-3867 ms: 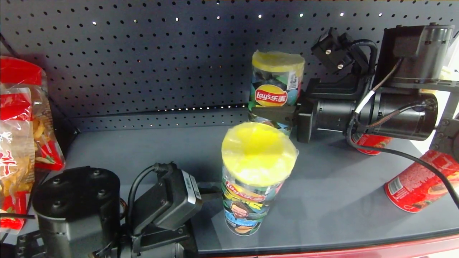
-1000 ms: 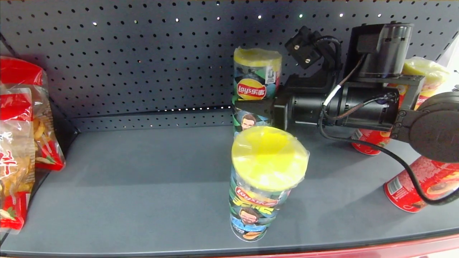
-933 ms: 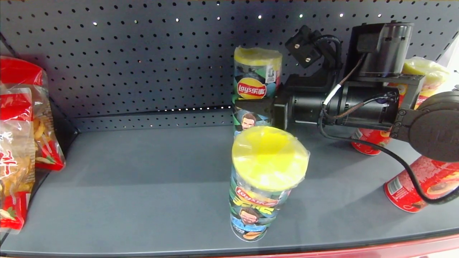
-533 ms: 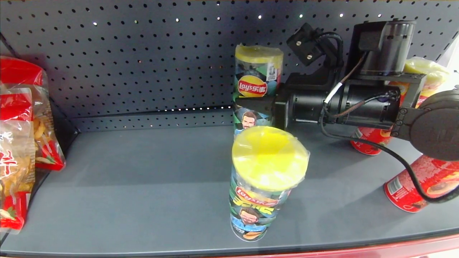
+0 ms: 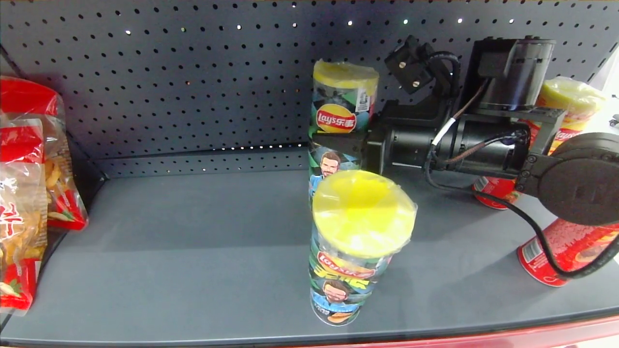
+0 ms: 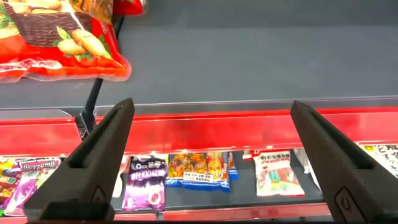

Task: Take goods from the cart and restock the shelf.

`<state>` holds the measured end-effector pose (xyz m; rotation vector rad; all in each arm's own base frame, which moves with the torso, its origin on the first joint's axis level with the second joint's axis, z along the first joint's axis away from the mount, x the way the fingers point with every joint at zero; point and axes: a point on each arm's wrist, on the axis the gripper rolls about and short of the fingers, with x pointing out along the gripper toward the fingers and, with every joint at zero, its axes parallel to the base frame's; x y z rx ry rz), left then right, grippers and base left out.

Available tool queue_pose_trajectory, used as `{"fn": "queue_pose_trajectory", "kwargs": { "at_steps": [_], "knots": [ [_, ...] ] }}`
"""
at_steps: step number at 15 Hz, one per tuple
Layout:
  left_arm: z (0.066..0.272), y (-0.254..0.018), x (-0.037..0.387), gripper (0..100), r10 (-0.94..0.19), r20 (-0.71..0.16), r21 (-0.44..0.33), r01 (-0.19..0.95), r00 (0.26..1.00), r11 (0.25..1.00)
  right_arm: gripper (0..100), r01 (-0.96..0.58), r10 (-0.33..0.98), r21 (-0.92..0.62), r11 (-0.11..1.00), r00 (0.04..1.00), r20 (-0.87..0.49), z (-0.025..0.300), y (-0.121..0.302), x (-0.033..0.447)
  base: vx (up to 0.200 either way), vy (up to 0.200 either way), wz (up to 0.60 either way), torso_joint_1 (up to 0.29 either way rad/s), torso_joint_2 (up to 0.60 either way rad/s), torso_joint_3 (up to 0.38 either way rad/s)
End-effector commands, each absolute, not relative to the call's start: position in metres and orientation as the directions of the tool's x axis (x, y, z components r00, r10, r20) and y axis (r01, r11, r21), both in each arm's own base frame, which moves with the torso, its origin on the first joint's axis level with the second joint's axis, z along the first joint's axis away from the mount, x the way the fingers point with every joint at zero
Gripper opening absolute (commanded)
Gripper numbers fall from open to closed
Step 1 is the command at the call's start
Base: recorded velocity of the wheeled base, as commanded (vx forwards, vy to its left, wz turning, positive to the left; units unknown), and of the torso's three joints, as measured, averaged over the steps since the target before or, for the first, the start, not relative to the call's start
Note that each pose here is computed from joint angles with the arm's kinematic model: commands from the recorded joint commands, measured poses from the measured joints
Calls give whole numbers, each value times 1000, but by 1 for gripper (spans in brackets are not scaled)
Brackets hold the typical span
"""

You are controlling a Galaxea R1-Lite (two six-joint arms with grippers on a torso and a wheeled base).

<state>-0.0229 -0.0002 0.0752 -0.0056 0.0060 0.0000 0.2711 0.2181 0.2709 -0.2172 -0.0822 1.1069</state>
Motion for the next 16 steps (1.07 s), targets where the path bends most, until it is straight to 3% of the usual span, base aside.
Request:
{"fn": "queue_pose_trajectory", "kwargs": {
  "at_steps": [1, 5, 9, 16],
  "knots": [
    [75, 0, -23, 100, 0, -8, -6, 0, 1000, 1000, 0, -887, 899, -197, 418, 435, -49, 259, 219, 280, 0, 0, 0, 0, 0, 0],
    [75, 0, -23, 100, 2, -8, -6, -2, 1000, 1000, 0, -908, 932, -231, 351, 361, -5, 244, 213, 301, 0, 0, 0, 0, 0, 0],
    [75, 0, -23, 100, 0, -8, -6, 0, 1000, 1000, 0, -953, 978, -231, 194, 205, -26, 224, 180, 314, 0, 0, 0, 0, 0, 0],
    [75, 0, -23, 100, 0, -8, -6, 0, 1000, 1000, 0, -975, 993, -206, 79, 95, -72, 231, 177, 311, 0, 0, 0, 0, 0, 0]
  ]
}}
